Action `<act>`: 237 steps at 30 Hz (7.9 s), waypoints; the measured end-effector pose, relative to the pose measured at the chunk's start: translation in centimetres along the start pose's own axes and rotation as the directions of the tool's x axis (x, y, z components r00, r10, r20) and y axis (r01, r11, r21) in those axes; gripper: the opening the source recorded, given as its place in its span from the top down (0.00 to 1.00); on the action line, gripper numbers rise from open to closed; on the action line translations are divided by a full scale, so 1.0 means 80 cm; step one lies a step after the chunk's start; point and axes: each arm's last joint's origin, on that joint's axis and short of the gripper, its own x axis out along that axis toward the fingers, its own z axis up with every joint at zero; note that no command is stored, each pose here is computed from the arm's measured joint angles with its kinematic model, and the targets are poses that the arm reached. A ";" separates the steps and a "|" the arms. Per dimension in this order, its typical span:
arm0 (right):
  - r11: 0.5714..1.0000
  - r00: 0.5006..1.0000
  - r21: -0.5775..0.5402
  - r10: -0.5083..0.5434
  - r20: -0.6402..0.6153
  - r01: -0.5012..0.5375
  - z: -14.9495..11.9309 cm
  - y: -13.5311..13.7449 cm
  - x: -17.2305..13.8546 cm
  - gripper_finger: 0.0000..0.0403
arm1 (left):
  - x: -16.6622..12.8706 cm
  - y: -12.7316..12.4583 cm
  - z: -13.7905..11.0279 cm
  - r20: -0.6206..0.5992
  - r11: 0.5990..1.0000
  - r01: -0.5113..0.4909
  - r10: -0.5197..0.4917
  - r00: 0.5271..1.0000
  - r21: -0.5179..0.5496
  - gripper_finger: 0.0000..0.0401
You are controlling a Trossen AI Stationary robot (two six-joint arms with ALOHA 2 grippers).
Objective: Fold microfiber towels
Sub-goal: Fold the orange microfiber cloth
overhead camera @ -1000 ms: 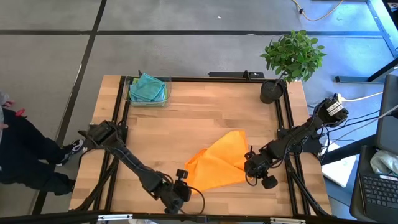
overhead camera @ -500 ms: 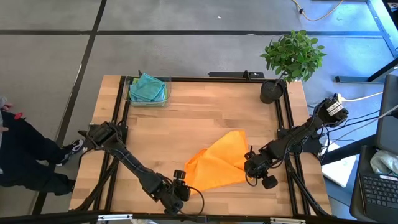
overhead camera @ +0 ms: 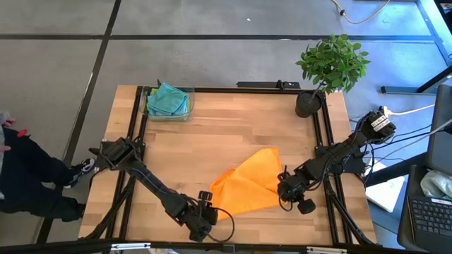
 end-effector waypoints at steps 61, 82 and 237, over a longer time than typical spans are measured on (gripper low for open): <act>0.217 0.132 0.174 -0.906 0.402 0.961 0.012 0.023 -0.227 0.98 | -0.145 0.054 0.058 0.010 0.635 -0.769 0.770 0.637 0.074 1.00; 0.781 0.546 -0.091 -0.342 0.765 0.618 -0.013 0.070 -0.273 0.98 | -0.281 -0.044 0.071 0.380 0.818 -0.558 0.566 0.732 -0.143 1.00; 0.827 0.800 0.270 -0.553 0.234 0.492 0.032 -0.211 -0.088 0.70 | 0.026 0.062 0.003 0.052 0.728 -0.345 0.462 0.885 -0.592 0.88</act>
